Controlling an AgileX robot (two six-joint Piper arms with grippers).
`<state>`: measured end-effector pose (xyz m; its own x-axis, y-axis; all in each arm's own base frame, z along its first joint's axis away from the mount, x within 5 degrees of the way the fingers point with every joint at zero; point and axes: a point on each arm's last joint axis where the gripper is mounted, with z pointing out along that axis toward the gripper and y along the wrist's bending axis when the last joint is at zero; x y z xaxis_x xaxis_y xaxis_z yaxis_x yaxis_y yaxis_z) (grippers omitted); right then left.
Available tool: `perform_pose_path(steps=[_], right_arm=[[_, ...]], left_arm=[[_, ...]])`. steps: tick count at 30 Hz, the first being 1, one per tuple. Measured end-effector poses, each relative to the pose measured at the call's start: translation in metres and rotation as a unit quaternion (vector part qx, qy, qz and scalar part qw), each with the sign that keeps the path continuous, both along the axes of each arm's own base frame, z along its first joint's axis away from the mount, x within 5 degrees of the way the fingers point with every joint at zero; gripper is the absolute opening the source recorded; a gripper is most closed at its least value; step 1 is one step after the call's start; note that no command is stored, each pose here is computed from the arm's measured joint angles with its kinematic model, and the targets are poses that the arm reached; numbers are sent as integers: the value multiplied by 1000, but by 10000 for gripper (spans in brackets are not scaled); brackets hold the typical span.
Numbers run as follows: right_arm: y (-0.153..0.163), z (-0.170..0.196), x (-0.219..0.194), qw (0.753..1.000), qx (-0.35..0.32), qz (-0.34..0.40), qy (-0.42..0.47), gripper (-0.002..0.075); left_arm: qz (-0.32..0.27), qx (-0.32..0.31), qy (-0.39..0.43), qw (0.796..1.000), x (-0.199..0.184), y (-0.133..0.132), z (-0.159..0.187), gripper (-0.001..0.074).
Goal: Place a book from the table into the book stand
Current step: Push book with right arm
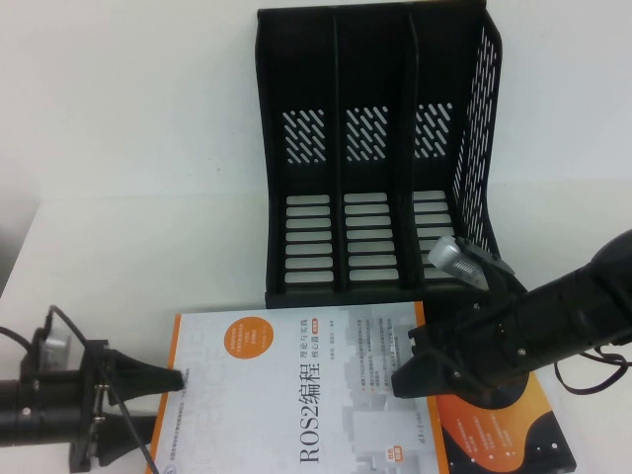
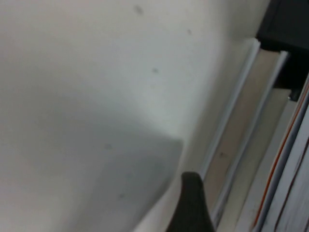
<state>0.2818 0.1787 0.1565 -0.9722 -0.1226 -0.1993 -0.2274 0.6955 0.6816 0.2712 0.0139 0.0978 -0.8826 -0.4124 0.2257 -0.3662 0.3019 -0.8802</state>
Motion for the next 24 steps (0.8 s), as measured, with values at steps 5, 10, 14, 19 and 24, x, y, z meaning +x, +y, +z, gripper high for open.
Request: perform_pose_path(steps=[5, 10, 14, 19, 24], right_arm=[[0, 0, 0, 1000, 0, 0, 0, 4], [0, 0, 0, 1000, 0, -1, 0, 4], [0, 0, 0, 1000, 0, -1, 0, 4], [0, 0, 0, 1000, 0, -1, 0, 4], [0, 0, 0, 1000, 0, -1, 0, 4]], left_arm=[[-26, -10, -9, 1000, 3, -17, -1, 489], [-33, -14, -14, 999, 4, -24, -1, 489], [-39, -15, -13, 999, 4, -29, -1, 489], [-57, -16, -13, 998, 4, -40, -1, 474], [-60, -18, -12, 998, 4, -42, -1, 308]])
